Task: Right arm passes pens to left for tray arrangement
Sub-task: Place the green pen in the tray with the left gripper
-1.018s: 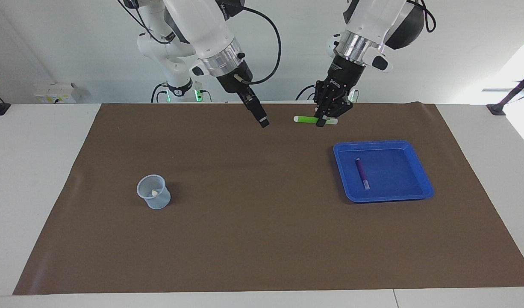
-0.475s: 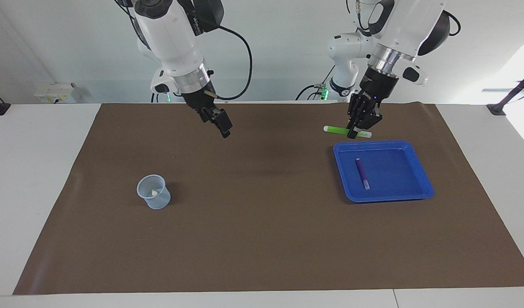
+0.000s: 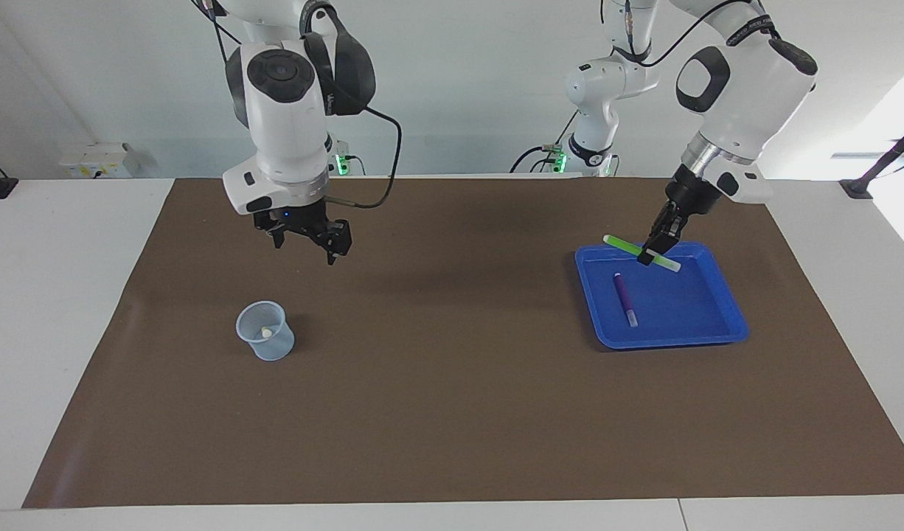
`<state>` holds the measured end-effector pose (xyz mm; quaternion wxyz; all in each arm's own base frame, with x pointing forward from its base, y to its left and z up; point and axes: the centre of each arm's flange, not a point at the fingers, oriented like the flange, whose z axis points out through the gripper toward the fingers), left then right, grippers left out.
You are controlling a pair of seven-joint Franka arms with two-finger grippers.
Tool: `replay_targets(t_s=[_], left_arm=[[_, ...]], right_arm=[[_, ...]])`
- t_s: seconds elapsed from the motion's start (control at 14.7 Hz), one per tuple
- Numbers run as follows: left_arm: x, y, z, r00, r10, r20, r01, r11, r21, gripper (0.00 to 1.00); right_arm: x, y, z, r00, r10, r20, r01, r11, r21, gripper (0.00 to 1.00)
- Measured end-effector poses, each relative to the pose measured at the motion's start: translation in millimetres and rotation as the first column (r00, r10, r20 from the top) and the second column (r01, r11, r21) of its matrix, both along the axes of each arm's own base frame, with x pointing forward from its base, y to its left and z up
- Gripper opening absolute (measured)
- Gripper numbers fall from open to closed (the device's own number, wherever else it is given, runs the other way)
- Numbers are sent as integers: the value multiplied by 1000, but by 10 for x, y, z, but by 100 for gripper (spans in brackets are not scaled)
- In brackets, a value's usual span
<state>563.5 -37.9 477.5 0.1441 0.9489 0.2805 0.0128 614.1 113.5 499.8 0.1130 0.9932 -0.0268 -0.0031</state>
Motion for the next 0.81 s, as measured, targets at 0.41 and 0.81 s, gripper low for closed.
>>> replay_targets(t_s=[0.41, 0.81], left_arm=[[101, 344, -908, 913, -394, -110, 407, 899, 159, 18], [-43, 394, -1546, 884, -450, -123, 466, 867, 179, 18]], right_arm=[[132, -370, -387, 966, 254, 40, -255, 967, 5, 99], [209, -484, -821, 945, 315, 88, -317, 948, 8, 88]])
